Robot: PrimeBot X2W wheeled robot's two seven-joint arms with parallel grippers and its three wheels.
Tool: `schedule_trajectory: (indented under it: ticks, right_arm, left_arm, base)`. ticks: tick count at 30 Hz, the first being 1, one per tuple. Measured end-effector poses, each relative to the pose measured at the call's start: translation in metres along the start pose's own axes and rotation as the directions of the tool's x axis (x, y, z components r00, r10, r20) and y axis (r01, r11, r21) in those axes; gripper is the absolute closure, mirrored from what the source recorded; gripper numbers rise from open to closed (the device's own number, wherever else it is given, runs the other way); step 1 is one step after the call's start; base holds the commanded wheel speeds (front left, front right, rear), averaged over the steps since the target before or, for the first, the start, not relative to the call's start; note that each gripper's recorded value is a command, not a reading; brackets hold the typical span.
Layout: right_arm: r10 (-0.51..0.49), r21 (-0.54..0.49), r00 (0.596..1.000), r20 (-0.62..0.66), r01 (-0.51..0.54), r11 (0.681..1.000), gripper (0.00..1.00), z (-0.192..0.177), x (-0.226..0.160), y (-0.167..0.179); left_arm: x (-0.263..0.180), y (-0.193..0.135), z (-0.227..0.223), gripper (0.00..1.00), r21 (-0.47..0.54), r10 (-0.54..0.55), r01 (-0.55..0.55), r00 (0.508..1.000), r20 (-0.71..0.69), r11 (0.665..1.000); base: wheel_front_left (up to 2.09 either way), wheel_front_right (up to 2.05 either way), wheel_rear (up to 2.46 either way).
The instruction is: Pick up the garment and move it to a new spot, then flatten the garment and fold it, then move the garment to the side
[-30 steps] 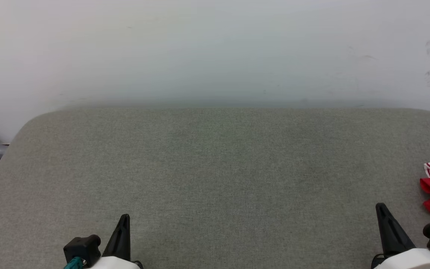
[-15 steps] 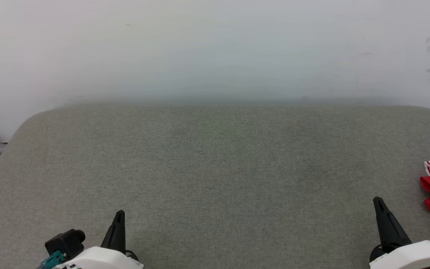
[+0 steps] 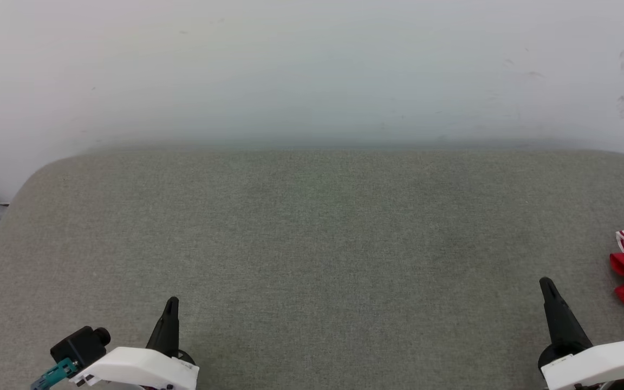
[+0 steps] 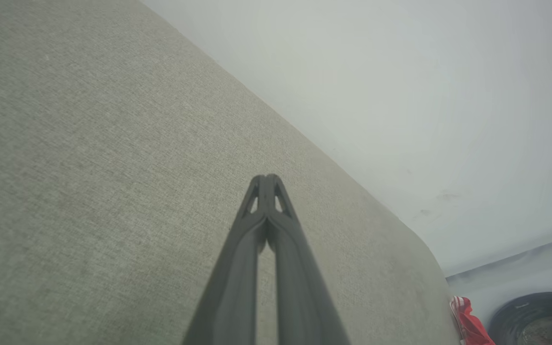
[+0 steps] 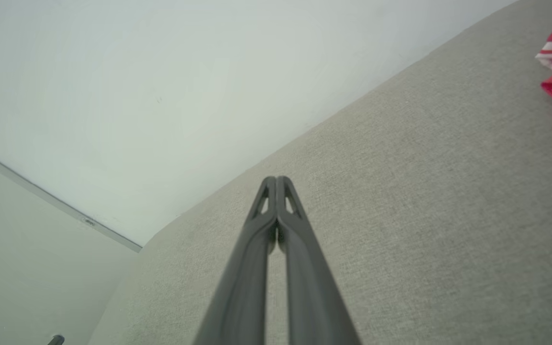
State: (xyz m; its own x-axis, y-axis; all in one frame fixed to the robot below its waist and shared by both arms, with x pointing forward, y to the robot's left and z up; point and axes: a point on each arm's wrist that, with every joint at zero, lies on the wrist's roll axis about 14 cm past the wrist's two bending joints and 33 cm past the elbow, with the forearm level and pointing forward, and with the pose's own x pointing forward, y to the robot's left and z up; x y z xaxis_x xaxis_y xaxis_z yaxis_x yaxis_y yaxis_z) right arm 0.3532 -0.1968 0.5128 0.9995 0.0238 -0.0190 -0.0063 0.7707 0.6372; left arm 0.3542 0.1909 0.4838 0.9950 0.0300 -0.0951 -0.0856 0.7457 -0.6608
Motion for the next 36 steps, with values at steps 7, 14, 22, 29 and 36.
schedule_trajectory:
  ticks: [7, 14, 22, 29, 36]
  right_arm:
    - [0.001, 0.098, 1.0, 0.002, -0.001, 0.995, 1.0, 0.0, 0.004, 0.0]
    - [0.001, 0.187, 1.0, 0.002, -0.001, 0.982, 1.0, -0.001, 0.007, -0.001]
    - [-0.003, 0.281, 1.0, 0.002, 0.002, 0.96, 1.0, -0.002, 0.01, -0.003]
    - [-0.005, 0.355, 1.0, 0.003, 0.003, 0.935, 1.0, -0.003, 0.013, -0.004]
    - [-0.002, 0.423, 1.0, 0.007, -0.002, 0.906, 1.0, -0.002, 0.017, -0.003]
  left_arm:
    - [0.003, 0.001, 0.002, 1.0, -0.093, 0.002, -0.003, 1.0, -0.004, 0.996]
    - [0.007, 0.001, 0.004, 1.0, -0.179, 0.0, -0.002, 1.0, -0.008, 0.984]
    - [0.01, 0.0, 0.005, 1.0, -0.27, -0.002, -0.001, 1.0, -0.013, 0.963]
    - [0.013, -0.001, 0.008, 1.0, -0.343, -0.011, 0.007, 1.0, -0.01, 0.939]
    - [0.015, -0.002, 0.008, 1.0, -0.409, -0.018, 0.012, 1.0, -0.01, 0.912]
  base:
    - [0.0, 0.0, 0.0]
    - [0.0, 0.0, 0.0]
    - [0.0, 0.0, 0.0]
    - [0.0, 0.0, 0.0]
    - [0.0, 0.0, 0.0]
